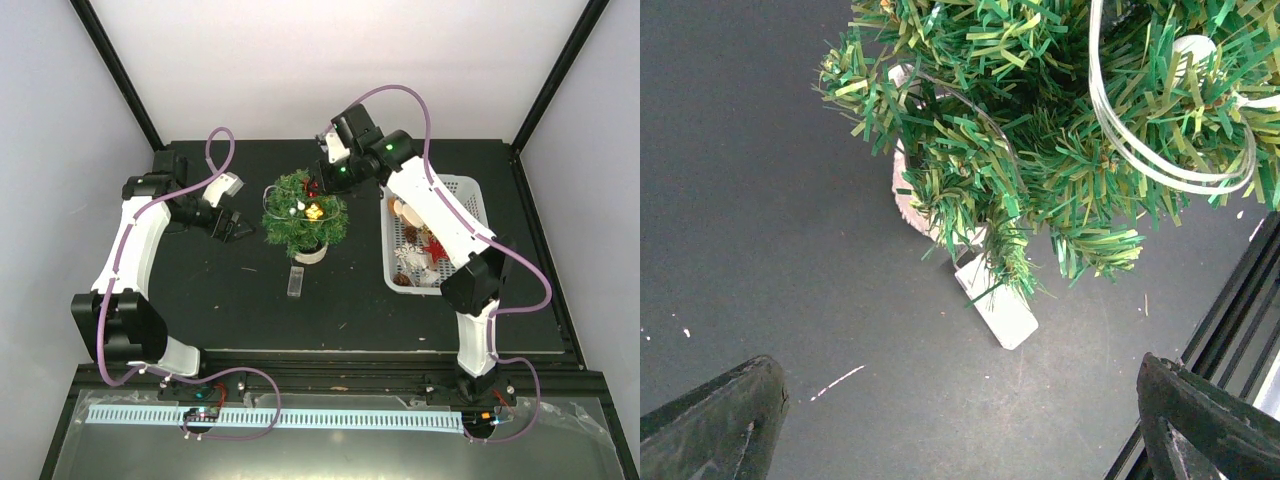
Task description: Decorate the small christmas tree
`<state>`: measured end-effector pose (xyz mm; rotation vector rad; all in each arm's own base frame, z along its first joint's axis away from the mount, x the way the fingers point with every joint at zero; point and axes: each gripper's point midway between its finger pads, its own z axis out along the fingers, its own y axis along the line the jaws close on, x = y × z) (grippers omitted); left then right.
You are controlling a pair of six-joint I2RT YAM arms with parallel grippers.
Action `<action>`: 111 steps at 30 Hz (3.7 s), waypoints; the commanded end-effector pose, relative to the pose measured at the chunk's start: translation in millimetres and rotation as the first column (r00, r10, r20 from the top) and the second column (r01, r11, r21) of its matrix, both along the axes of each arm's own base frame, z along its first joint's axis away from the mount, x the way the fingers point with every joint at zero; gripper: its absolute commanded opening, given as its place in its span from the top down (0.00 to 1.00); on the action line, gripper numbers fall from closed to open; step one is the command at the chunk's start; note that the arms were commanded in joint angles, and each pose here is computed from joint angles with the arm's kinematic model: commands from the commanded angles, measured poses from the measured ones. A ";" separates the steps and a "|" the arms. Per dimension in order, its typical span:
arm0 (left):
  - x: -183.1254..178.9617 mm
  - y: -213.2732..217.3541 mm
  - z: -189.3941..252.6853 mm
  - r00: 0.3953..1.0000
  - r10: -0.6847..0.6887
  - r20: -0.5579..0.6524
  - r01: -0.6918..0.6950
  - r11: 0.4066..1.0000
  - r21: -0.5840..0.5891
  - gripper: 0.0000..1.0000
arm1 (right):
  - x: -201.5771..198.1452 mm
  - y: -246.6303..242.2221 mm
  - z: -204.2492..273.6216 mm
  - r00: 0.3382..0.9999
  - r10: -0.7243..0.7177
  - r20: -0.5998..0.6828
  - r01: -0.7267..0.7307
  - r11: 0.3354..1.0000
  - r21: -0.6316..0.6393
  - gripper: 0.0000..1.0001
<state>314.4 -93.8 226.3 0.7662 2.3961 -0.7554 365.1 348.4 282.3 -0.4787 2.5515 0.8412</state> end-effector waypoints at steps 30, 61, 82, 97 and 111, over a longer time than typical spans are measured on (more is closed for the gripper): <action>-6.5 -1.4 5.8 1.000 -0.001 0.004 0.001 1.000 -0.016 0.04 | 2.2 -17.1 18.5 0.995 -0.048 0.093 0.052 0.998 -0.043 0.67; -5.6 -2.9 -2.5 1.000 0.005 -0.023 -0.006 0.999 -0.033 0.04 | 7.1 5.3 -25.2 1.000 0.005 -0.012 -0.005 0.999 -0.039 0.78; -3.8 -2.5 -4.1 1.000 0.005 -0.026 -0.006 1.000 -0.030 0.04 | 6.5 -4.3 -8.0 0.999 -0.019 0.031 0.020 0.999 -0.044 0.61; -4.3 -1.8 -4.4 1.000 0.003 -0.024 -0.004 1.000 -0.025 0.04 | 7.3 -22.0 3.6 0.994 -0.065 0.087 0.073 0.993 -0.090 0.48; -5.9 -1.5 -5.7 1.000 -0.006 -0.029 0.005 1.000 -0.020 0.04 | 4.9 -23.3 11.8 0.993 -0.069 0.096 0.076 0.994 -0.074 0.47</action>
